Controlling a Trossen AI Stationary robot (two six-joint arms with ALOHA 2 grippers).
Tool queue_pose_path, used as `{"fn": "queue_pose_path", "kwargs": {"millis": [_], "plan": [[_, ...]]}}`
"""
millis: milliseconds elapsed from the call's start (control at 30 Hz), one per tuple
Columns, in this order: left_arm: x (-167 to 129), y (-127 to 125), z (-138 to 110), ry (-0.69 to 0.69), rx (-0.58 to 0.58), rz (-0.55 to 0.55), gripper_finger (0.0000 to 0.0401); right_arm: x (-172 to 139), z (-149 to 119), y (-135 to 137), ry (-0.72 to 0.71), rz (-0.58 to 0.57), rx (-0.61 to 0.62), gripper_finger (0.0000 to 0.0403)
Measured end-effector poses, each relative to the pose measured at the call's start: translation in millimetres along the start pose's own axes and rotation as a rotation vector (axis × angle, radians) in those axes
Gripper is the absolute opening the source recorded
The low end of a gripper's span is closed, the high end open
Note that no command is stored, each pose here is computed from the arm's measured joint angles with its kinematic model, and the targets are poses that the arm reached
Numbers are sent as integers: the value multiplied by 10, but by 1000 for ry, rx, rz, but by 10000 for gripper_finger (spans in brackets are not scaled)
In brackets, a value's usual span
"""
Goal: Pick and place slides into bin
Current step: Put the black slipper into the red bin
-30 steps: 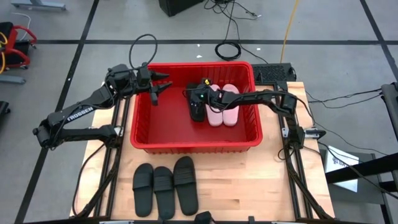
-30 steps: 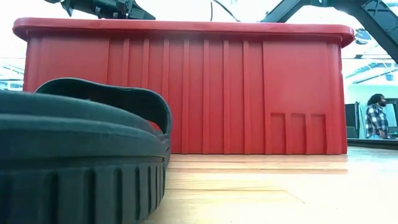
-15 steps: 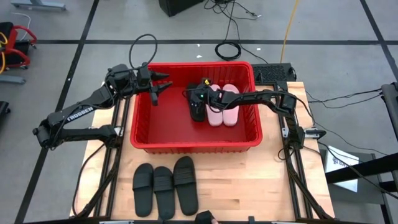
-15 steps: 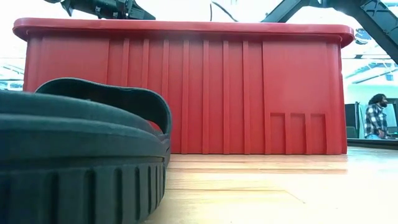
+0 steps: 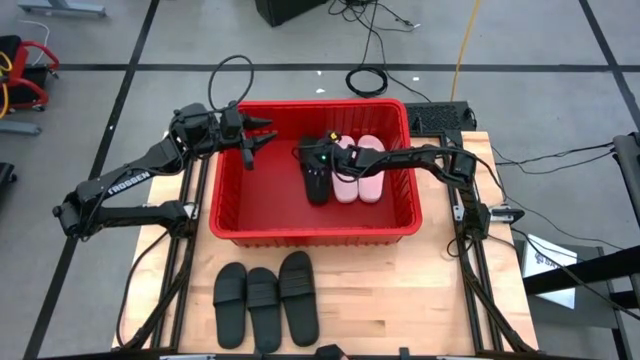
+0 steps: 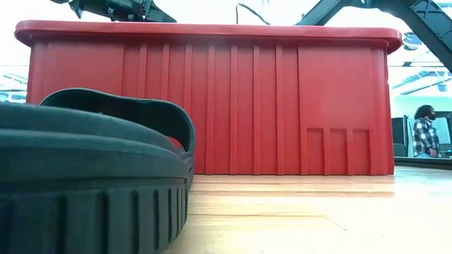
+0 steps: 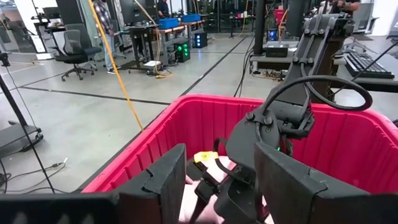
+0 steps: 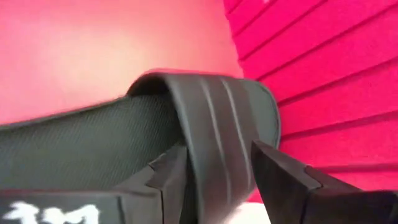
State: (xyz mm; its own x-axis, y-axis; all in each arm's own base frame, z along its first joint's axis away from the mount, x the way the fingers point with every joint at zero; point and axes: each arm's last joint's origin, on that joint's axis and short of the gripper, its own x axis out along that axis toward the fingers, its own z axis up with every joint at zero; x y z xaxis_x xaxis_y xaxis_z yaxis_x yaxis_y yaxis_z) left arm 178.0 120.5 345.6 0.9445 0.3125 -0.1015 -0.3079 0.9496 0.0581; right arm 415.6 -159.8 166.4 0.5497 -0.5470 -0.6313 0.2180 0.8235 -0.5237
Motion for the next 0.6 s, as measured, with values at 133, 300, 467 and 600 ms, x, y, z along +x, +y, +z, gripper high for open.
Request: {"fn": "queue_pose_path", "kwargs": {"millis": [133,300,467,600], "plan": [[0,-1,-10,9,-3,-1,189,-2,-30,11,33,6,13,173],[1,-4,-19,19,-7,-4,189,-6,-48,2,73,-49,-3,169],[11,-40,-18,20,-5,-21,189,-6,-71,5,98,-49,-21,169],[17,-63,-16,19,9,-32,189,-18,-91,9,121,-41,-18,173]]}}
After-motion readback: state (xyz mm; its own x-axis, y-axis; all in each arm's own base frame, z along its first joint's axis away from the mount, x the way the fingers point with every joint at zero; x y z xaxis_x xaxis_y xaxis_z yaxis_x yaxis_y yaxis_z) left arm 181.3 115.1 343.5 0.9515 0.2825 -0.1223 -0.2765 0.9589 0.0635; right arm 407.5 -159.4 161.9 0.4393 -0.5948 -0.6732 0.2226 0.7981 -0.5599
